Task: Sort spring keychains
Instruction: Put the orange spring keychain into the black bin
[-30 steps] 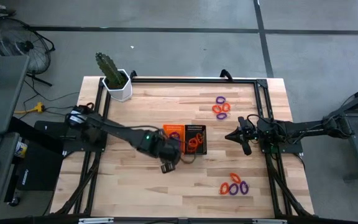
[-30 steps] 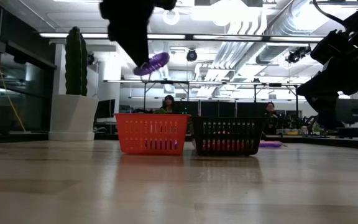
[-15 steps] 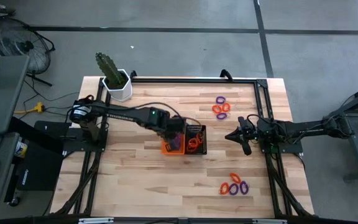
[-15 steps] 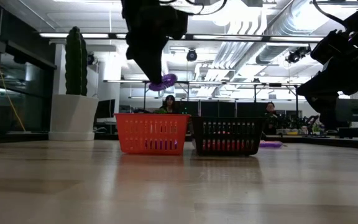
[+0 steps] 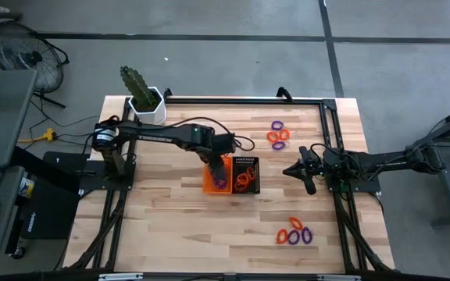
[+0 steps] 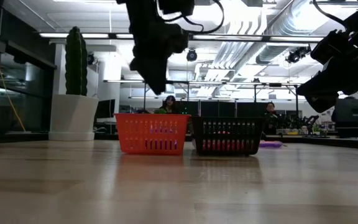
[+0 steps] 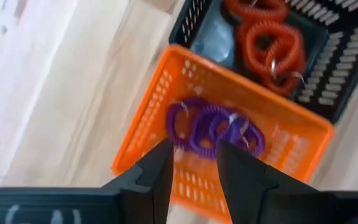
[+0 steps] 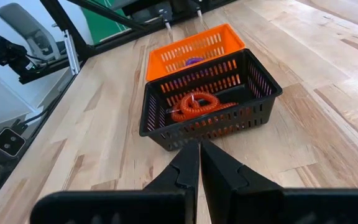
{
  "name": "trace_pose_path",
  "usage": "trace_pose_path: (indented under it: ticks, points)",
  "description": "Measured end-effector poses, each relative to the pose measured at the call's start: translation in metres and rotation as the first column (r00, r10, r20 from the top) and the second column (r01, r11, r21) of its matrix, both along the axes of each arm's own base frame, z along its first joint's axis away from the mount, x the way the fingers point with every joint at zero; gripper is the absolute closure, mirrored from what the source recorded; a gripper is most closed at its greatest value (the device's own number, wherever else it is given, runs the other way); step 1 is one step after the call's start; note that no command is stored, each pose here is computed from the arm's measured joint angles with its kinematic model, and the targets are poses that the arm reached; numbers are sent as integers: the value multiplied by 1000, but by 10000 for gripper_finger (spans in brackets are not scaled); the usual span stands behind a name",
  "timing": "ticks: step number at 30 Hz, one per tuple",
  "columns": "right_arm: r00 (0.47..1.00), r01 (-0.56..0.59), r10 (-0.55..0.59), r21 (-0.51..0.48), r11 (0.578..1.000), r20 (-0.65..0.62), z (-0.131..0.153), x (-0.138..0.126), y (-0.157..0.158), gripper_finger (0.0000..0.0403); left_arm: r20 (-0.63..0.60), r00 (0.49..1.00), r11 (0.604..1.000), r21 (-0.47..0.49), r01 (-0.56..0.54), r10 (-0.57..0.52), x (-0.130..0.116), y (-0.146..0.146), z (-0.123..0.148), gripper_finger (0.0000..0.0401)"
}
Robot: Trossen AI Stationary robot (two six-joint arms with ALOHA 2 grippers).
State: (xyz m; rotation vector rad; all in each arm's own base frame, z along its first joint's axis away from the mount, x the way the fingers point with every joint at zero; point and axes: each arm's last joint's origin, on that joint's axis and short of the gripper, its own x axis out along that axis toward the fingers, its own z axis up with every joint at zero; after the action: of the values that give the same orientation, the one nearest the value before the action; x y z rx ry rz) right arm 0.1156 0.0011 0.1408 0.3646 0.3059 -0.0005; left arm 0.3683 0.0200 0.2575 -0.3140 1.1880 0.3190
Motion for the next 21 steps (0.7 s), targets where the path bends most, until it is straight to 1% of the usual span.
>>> trace_pose_path:
  ticks: [3, 5, 6, 7, 9, 10, 11, 13, 14, 15, 18, 21]
  points:
    - [1000, 0, 0, 0, 1000, 0, 0, 0, 0, 391, 96, 995, 1000, 0, 2, -2, 6, 0, -3, 280]
    - [1000, 0, 0, 0, 1000, -1, 0, 0, 0, 391, 176, 984, 1000, -3, 5, -4, 0, -1, 0, 279]
    - [1000, 0, 0, 0, 1000, 0, 0, 0, 0, 391, 237, 971, 1000, -6, 8, -6, -2, -1, 1, 279]
    - [1000, 0, 0, 0, 1000, 0, 0, 0, 0, 391, 301, 954, 1000, -9, 10, -7, -5, -1, -1, 279]
    - [1000, 0, 0, 0, 1000, -1, 0, 0, 0, 391, 374, 927, 999, -42, 12, 5, -17, -3, -9, 279]
    - [1000, 0, 0, 0, 1000, 0, 0, 0, 0, 391, 426, 905, 998, -63, 23, 7, -20, -4, -13, 279]
    - [1000, 0, 0, 0, 1000, 0, 0, 0, 0, 391, 493, 870, 997, -72, 33, 7, -22, -4, -15, 279]
    - [1000, 0, 0, 0, 1000, 0, 0, 0, 0, 391, 560, 828, 996, -76, 41, 9, -35, -4, -19, 279]
    - [1000, 0, 0, 0, 1000, -1, 0, 0, 0, 391, 601, 799, 997, -70, 44, 7, -40, -3, -20, 279]
    - [1000, 0, 0, 0, 1000, 0, 0, 0, 0, 391, 627, 779, 997, -64, 44, 6, -47, -2, -21, 279]
    - [1000, 0, 0, 0, 1000, -3, 0, 0, 0, 391, 665, 747, 998, -56, 28, 17, -69, 1, -26, 279]
    - [1000, 0, 0, 0, 1000, -7, -1, 0, 0, 391, 684, 729, 999, -24, 20, 2, -97, 5, -32, 279]
